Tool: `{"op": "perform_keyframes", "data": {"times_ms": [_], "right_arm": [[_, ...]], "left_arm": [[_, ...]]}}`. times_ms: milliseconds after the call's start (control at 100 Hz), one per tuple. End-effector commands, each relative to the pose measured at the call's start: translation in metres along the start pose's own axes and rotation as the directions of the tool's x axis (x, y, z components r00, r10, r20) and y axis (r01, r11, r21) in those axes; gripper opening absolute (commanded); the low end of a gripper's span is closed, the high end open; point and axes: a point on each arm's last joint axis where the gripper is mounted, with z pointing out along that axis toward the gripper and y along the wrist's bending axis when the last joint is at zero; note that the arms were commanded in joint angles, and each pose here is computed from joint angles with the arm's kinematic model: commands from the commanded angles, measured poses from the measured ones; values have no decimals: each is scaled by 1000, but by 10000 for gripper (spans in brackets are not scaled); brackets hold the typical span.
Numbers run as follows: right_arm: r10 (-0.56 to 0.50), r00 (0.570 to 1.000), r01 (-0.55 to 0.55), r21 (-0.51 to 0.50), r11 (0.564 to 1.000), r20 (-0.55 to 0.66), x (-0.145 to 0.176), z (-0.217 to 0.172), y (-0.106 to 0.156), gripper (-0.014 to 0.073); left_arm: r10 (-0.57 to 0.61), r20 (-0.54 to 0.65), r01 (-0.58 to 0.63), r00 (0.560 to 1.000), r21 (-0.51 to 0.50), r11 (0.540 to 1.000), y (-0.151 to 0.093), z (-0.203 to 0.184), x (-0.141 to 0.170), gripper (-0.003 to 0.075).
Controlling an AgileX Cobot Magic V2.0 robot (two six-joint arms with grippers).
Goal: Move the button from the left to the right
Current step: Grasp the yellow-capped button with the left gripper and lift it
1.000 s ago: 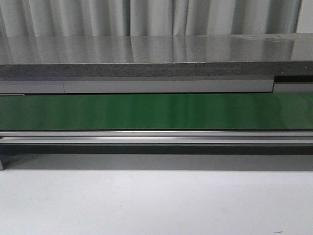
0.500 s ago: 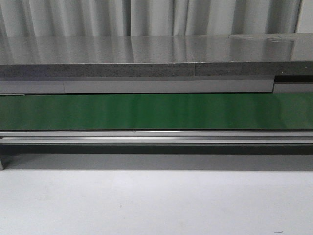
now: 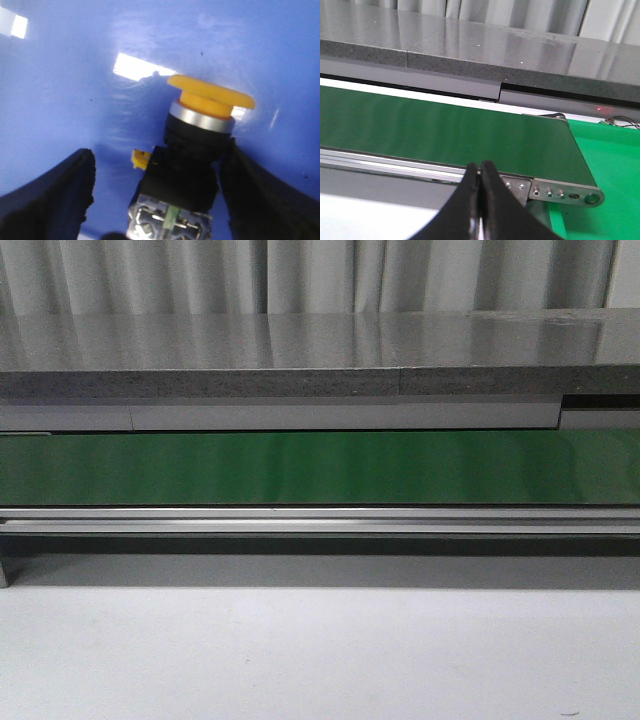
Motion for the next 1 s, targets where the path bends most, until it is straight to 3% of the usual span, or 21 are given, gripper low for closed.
{"op": "perform_keyframes", "data": {"times_ms": [0, 190, 310, 630, 990], "right_arm": [[-11, 995, 10, 5, 1000, 100, -8, -2, 0, -68], [-11, 995, 10, 5, 1000, 100, -8, -2, 0, -68], [-11, 995, 10, 5, 1000, 100, -8, -2, 0, -68], [-11, 995, 10, 5, 1000, 100, -8, -2, 0, -68], [-11, 995, 10, 5, 1000, 100, -8, -2, 0, -68]], "left_arm": [[-9, 99, 9, 995, 0, 1000, 1, -18, -13, 359], [-12, 102, 12, 995, 0, 1000, 1, -21, -15, 126], [-16, 129, 17, 991, -6, 1000, 4, -36, -22, 52], [-39, 320, 35, 947, 17, 999, 0, -110, -32, 38], [133, 362, -170, 922, 71, 983, -64, -127, -29, 36]]}}
